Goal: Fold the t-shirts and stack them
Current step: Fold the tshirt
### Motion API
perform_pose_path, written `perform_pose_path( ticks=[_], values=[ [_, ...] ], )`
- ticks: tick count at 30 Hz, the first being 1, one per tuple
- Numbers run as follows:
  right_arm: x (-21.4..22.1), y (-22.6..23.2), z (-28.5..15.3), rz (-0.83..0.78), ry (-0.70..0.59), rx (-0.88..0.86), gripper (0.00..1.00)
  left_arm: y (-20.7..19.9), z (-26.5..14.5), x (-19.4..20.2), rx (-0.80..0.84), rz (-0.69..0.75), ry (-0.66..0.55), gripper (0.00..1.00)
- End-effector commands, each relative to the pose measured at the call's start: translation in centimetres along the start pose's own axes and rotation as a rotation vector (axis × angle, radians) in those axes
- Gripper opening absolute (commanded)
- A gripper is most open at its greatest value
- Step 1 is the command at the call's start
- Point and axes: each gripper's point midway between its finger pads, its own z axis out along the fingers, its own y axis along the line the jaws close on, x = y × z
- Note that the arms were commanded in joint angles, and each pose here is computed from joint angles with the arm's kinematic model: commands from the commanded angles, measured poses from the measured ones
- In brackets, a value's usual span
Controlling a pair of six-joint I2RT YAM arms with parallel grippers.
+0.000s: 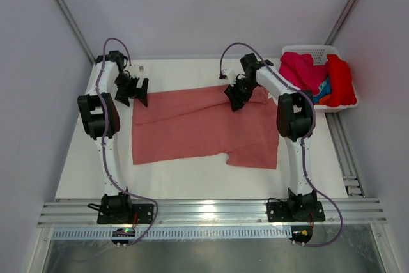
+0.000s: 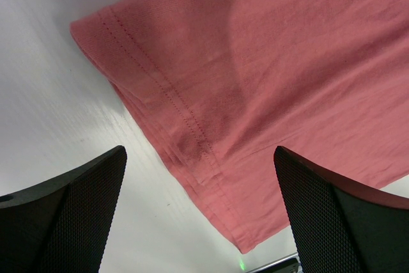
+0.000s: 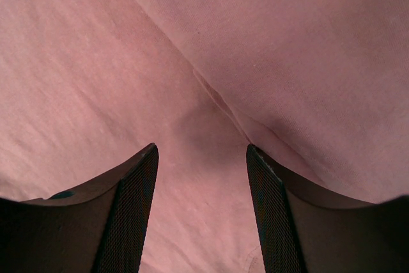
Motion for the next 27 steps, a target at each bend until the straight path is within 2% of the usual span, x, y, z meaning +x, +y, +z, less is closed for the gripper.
perform_pose_path(
  ticks=[1,27],
  values=[
    [-1.1,-0.4,-0.3,-0.005,-0.022,0.03,0.61,-0.5,0.2,-0.7,0.021,-0.006,-0.025,0.99],
    [-1.9,-3.0,0.3,0.068,-0.027,0.137,0.61,-1.0,0.8,-0.2,0.053,-0.016,-0.009,0.99]
  ],
)
